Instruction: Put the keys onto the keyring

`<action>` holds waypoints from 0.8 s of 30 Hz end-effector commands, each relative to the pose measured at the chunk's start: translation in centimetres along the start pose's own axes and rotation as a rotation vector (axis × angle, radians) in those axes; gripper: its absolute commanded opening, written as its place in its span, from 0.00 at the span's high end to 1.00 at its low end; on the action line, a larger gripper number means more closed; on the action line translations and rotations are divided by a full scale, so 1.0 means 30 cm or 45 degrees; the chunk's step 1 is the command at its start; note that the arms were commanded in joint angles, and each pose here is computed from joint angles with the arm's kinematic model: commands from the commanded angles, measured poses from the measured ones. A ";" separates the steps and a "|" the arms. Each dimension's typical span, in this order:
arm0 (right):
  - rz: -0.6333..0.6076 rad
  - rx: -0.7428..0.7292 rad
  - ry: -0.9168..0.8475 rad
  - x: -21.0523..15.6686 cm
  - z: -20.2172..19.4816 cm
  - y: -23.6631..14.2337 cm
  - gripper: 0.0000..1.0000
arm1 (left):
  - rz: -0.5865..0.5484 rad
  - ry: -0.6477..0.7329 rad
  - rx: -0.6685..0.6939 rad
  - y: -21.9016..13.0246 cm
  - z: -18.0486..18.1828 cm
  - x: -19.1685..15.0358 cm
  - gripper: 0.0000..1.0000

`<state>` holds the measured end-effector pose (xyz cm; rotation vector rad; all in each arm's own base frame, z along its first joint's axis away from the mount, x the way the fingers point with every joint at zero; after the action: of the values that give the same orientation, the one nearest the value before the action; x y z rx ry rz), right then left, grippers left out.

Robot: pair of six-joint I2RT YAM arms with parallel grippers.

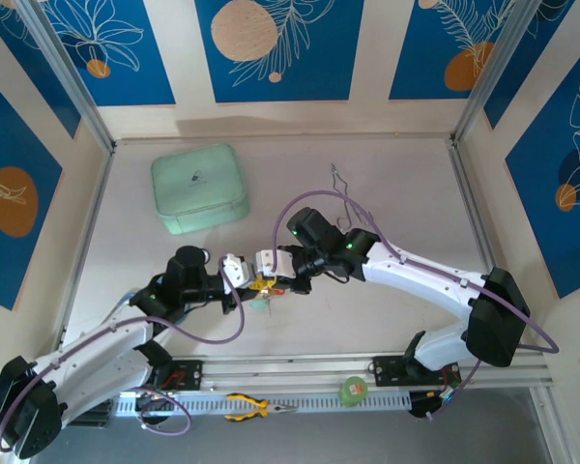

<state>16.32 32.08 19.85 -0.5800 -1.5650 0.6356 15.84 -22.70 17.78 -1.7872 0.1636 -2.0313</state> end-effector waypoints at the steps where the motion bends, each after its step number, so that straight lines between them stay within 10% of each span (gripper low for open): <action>1: -0.130 0.049 -0.002 0.077 0.015 -0.024 1.00 | -0.060 0.053 -0.025 -0.001 0.003 0.063 0.99; 7: -0.178 0.054 0.065 0.070 0.016 -0.036 0.99 | -0.079 0.065 -0.012 -0.002 0.007 0.068 1.00; 11: -0.261 0.000 0.211 0.047 -0.021 -0.090 0.67 | -0.106 0.061 0.016 -0.005 0.010 0.068 1.00; 24: -0.181 0.039 0.391 -0.018 0.000 -0.062 0.69 | -0.113 0.067 0.059 -0.011 0.019 0.065 1.00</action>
<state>17.00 30.04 21.12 -0.5355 -1.3565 0.4201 16.19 -22.88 18.77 -1.7530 0.1017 -2.0876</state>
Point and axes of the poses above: each hand's point on the last joint's axis, 136 mm out from that joint toward the fingers, its own y axis out along the fingers, its own z axis along the line the jaws close on, x = y × z, the point moved 3 cm from there along -y, back along the fingers, and after that the axes turned 7 degrees about y, right-handed, at the moved point
